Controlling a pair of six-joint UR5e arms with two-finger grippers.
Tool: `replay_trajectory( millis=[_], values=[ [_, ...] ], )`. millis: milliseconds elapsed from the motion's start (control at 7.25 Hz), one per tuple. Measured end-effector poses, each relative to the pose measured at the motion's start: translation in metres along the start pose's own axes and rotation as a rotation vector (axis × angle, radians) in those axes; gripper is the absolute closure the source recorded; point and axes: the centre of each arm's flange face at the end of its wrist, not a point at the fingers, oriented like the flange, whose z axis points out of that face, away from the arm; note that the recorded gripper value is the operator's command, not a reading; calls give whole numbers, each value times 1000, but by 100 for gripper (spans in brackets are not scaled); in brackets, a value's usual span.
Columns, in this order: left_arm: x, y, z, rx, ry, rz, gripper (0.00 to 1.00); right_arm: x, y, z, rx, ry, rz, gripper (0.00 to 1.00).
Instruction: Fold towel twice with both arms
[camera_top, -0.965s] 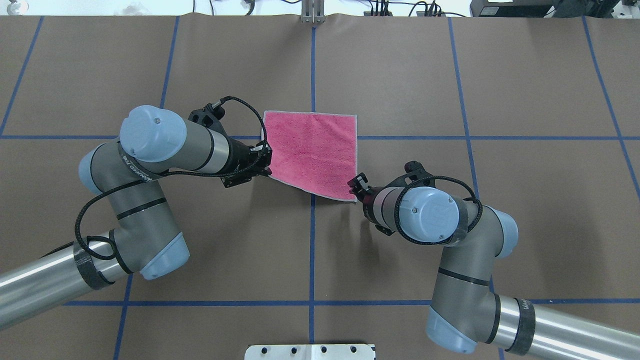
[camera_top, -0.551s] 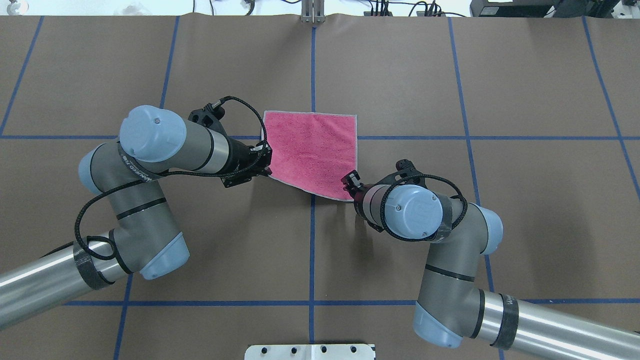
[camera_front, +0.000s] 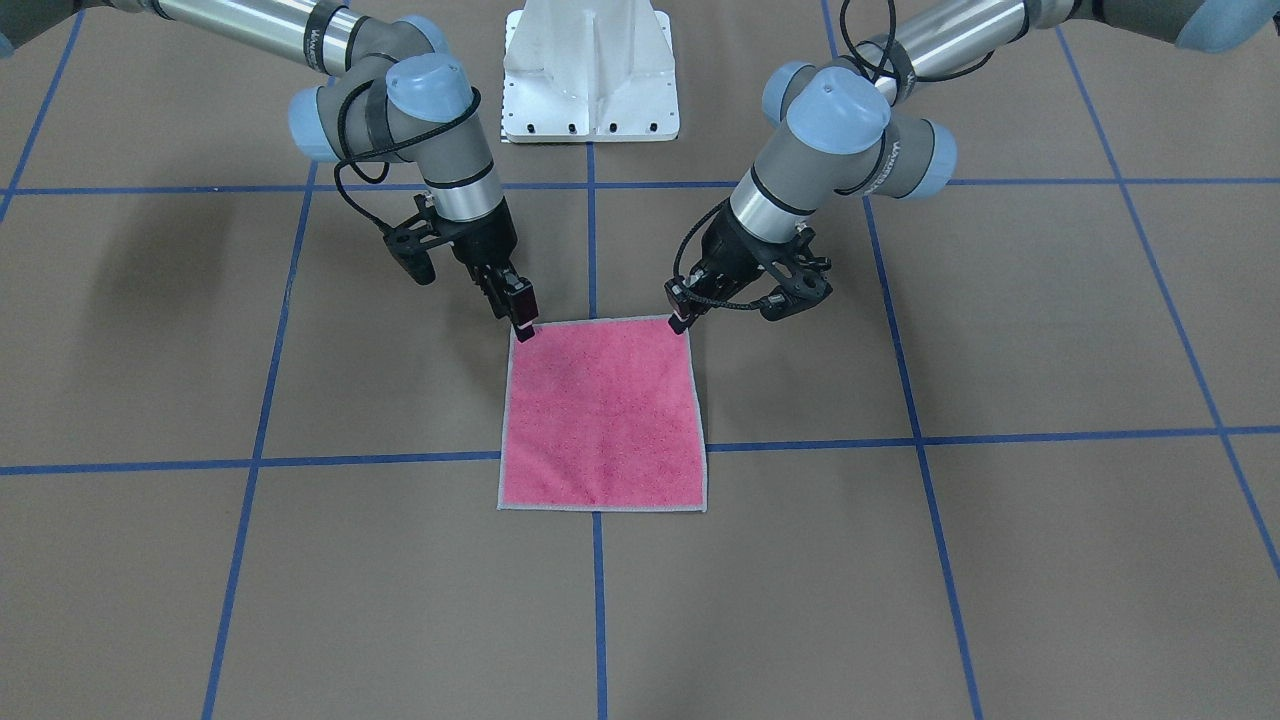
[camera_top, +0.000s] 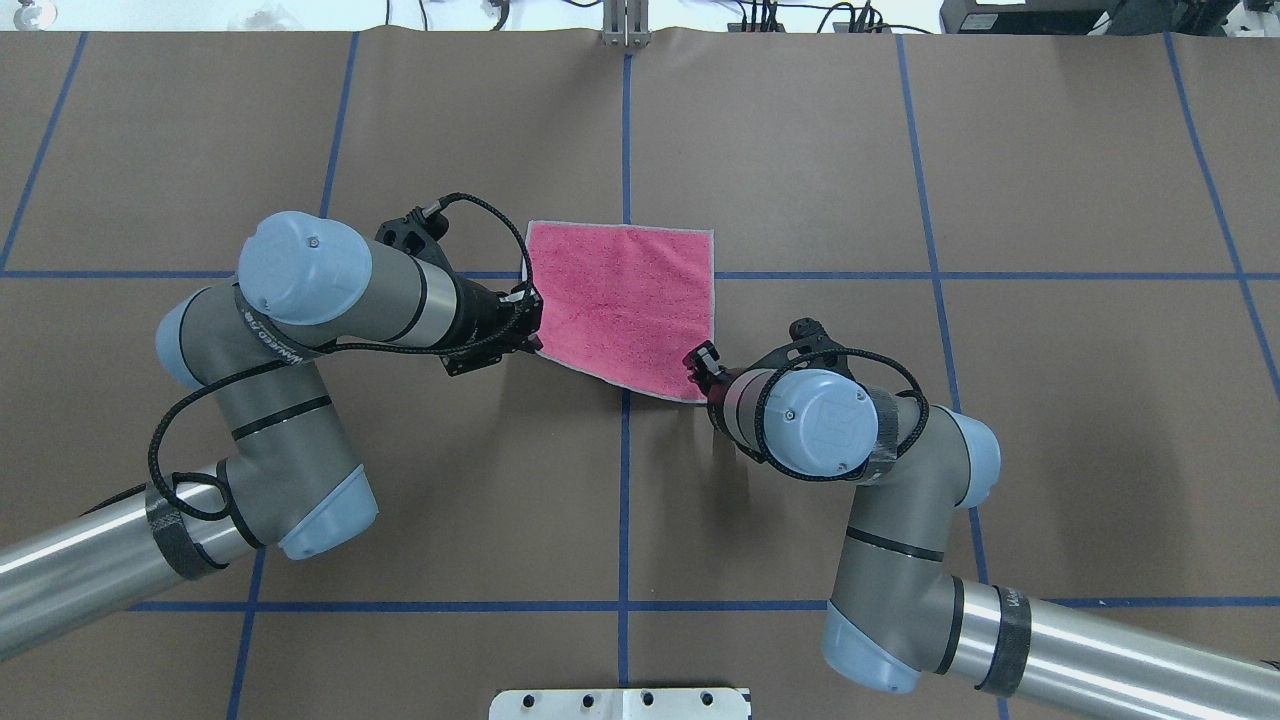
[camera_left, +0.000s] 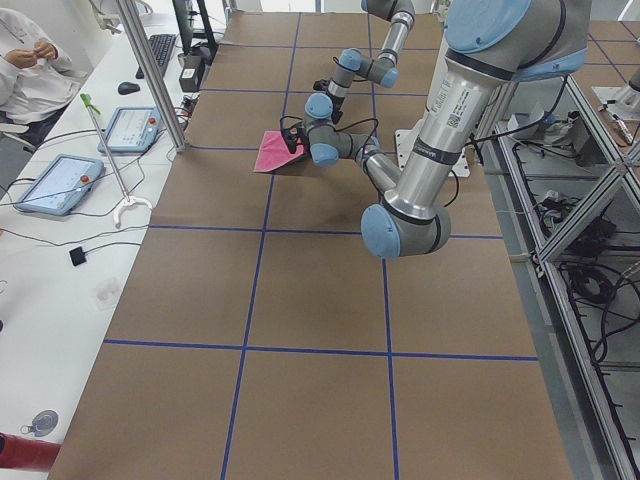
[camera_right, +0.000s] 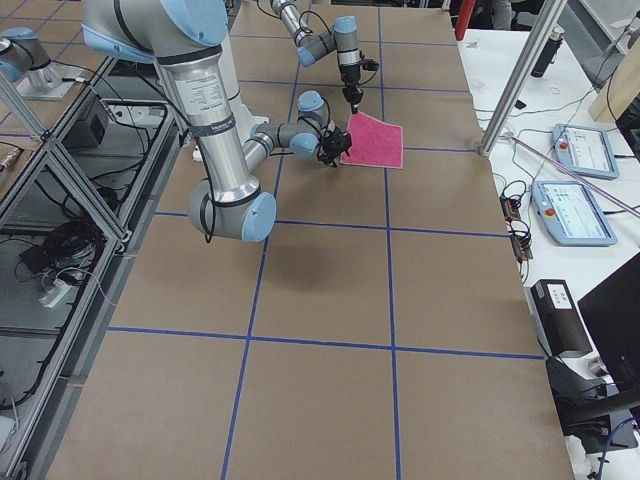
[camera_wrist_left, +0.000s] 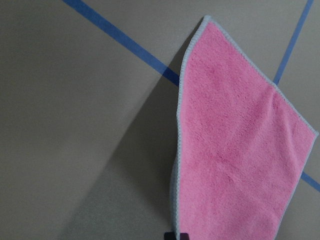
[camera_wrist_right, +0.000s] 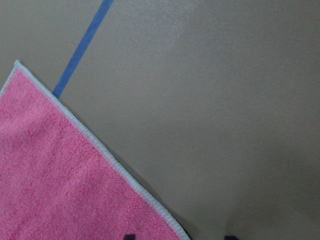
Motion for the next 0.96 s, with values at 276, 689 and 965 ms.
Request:
replay_trajectory(
  millis=[276,689,965],
  values=[
    [-2,0,0,0,-1,0,100,-1,1,1,1,1,1,48],
    [-2,-1,0,0,-2,-1,100,-5,4,1,8,9,2,100],
    [-2,-1,0,1,-2,-1,100,-8,7,-1,11,14,4,100]
  ],
)
